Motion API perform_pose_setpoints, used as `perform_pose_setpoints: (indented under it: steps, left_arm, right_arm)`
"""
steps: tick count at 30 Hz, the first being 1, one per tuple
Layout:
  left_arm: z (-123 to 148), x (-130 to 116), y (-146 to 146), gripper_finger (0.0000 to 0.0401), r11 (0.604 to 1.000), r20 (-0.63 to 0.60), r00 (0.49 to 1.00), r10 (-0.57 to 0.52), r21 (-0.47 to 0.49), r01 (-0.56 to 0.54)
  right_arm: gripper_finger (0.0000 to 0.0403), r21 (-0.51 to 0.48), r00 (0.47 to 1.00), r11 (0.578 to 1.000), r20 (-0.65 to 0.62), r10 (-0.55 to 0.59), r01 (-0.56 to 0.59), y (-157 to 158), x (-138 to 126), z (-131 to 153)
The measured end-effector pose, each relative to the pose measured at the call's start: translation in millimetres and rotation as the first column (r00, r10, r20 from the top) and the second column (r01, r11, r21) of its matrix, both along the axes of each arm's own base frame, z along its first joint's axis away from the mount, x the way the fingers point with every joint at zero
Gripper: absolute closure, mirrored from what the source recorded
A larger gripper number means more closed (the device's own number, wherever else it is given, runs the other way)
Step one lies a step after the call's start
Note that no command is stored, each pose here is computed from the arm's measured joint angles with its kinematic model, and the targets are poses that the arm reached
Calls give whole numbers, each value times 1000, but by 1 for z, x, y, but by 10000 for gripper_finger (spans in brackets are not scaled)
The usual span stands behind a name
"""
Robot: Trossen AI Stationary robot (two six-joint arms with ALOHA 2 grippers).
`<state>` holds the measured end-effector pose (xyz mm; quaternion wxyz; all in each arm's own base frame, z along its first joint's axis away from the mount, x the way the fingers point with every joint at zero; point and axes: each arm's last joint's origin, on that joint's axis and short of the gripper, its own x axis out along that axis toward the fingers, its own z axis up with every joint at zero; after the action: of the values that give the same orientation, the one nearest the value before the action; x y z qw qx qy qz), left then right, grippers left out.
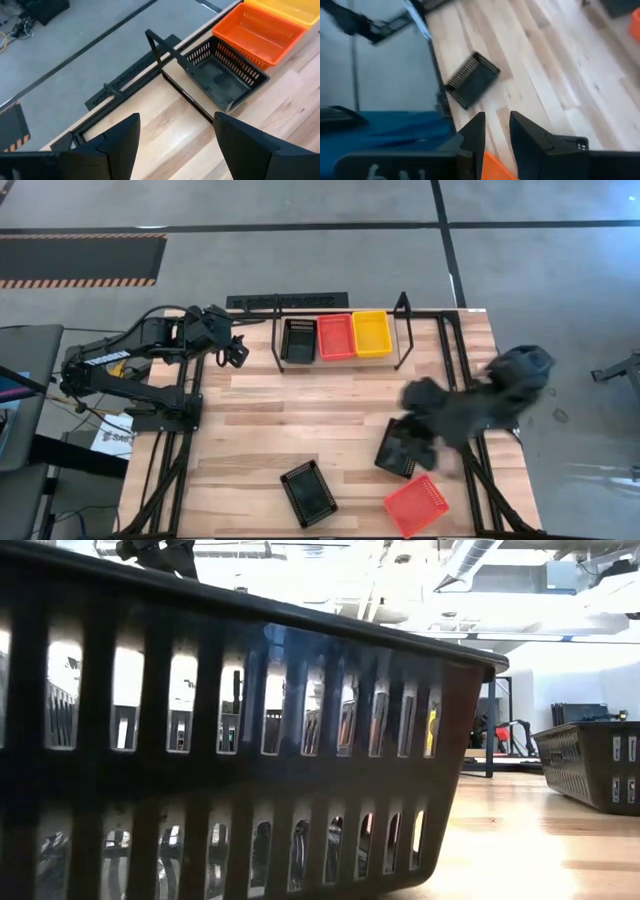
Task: Stack baskets on shelf by color
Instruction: Stack the orange bin on top of the other orange bin on the shelf
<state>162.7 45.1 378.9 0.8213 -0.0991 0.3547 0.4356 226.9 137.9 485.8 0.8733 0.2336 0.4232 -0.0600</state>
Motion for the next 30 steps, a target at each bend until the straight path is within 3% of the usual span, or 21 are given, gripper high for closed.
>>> perform_pose_setpoints:
  steps: [6,12,16,23,25,30]
  left_arm:
    - [0,0,-1,159,1000,0,1000,-5,-2,5]
    - [0,1,-4,159,1000,14,1000,-7,-10,7]
    - [0,1,-5,159,1000,23,1000,-9,-15,9]
    - [0,2,-6,159,1000,27,1000,-10,-17,11]
    - [0,2,-6,159,1000,26,1000,-10,-17,10]
    - [0,1,-6,159,1000,26,1000,-8,-14,9]
  right_arm:
    - [296,142,996,989,91,18,-31,12,-61,24]
    - [296,139,990,982,77,115,-125,33,-73,21]
    - [296,19,972,973,62,227,-228,49,-64,11]
    - [296,-195,932,913,-11,363,-358,67,-30,-12]
    - [296,-231,934,907,-32,355,-353,68,-14,-20]
    - [296,-227,968,941,-29,250,-250,61,30,-35]
